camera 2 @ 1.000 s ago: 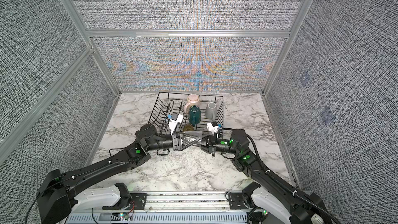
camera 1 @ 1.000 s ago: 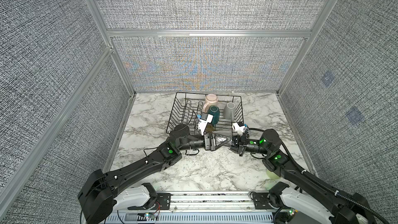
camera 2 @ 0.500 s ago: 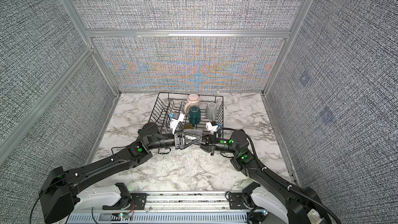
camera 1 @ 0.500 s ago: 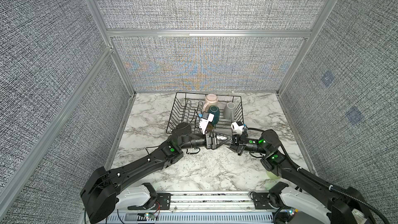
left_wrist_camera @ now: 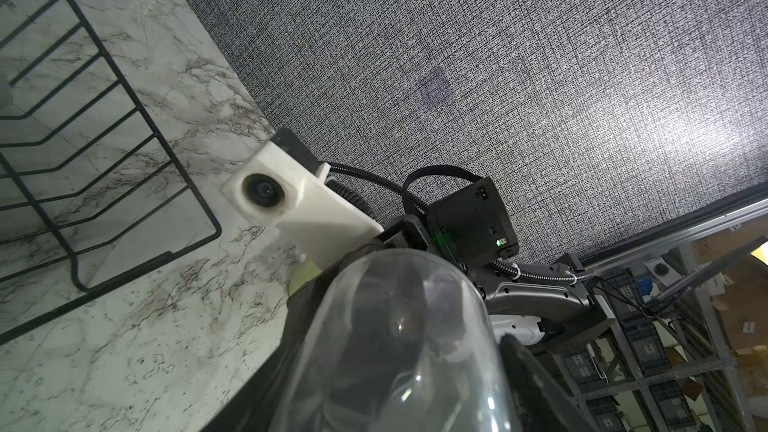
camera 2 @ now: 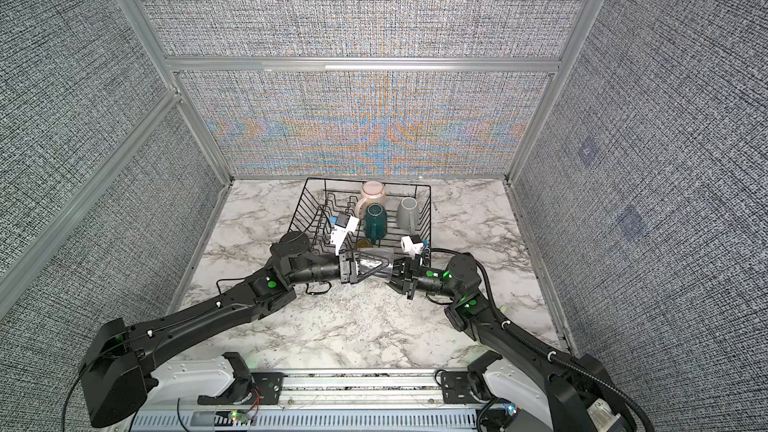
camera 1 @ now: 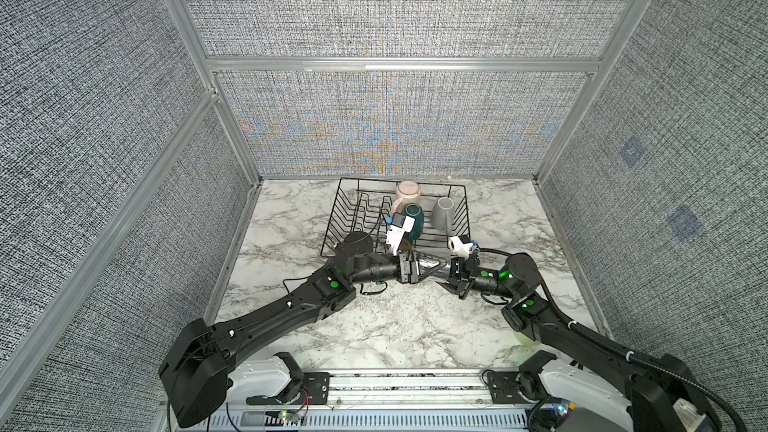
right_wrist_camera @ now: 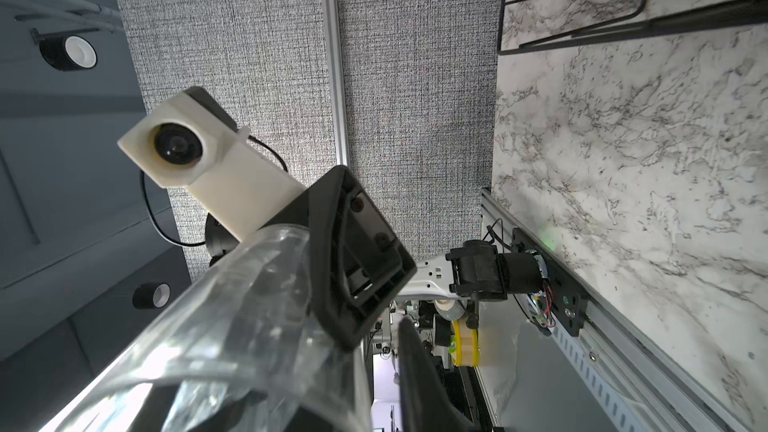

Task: Load the cups into the dish rack
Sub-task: 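Carry the clear cup over the rack with the left gripper while the right draws back, then lower the clear cup upside down beside the grey mug with the left gripper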

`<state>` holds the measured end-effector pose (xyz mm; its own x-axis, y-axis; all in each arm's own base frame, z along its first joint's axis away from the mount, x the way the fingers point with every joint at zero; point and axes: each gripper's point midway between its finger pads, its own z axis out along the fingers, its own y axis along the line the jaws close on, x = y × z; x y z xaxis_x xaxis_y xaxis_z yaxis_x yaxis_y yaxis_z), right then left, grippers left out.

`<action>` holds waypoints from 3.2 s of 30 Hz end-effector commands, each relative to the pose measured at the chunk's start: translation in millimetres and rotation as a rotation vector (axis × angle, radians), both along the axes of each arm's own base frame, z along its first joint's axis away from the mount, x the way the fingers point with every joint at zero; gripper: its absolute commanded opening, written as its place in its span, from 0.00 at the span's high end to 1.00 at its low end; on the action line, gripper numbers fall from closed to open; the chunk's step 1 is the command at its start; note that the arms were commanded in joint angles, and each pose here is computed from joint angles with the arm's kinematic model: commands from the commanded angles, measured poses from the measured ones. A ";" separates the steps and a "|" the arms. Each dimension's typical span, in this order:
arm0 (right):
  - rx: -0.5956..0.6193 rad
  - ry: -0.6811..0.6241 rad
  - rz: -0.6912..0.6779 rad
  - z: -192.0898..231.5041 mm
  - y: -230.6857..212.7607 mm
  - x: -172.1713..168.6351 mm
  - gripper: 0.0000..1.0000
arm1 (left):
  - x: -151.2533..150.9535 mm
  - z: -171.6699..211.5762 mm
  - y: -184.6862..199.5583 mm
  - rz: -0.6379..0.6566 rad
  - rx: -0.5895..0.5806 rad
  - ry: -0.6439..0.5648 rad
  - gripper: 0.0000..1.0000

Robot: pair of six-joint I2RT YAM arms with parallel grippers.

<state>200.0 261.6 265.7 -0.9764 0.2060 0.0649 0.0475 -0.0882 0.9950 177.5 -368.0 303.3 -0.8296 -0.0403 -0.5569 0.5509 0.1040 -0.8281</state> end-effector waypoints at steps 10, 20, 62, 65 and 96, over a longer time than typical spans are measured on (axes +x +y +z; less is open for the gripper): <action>-0.219 0.141 -0.149 -63.4 -36.7 13.6 0.42 | 60.4 -8.8 12.8 0.248 0.355 -0.156 0.31; -0.638 -0.014 -0.363 -68.2 -104.3 7.6 0.32 | 105.4 -40.7 -17.5 0.223 0.612 -0.253 0.33; -0.988 -0.192 -0.504 -62.0 -158.0 8.5 0.29 | 226.0 -231.7 -79.6 0.279 1.157 -0.190 0.31; -0.981 -0.190 -0.498 -63.8 -156.6 8.1 0.29 | 228.8 -231.5 -81.5 0.299 1.145 -0.186 0.29; -0.928 -0.146 -0.441 -74.4 -142.8 10.0 0.29 | 248.8 -224.2 -95.5 0.430 1.017 -0.201 0.32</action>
<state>207.6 116.4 187.6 -0.7930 0.4486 -0.4123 0.0801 0.7475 0.6594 423.1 -458.5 80.0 -0.7524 0.2565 -0.6067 0.4197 0.8966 -0.1414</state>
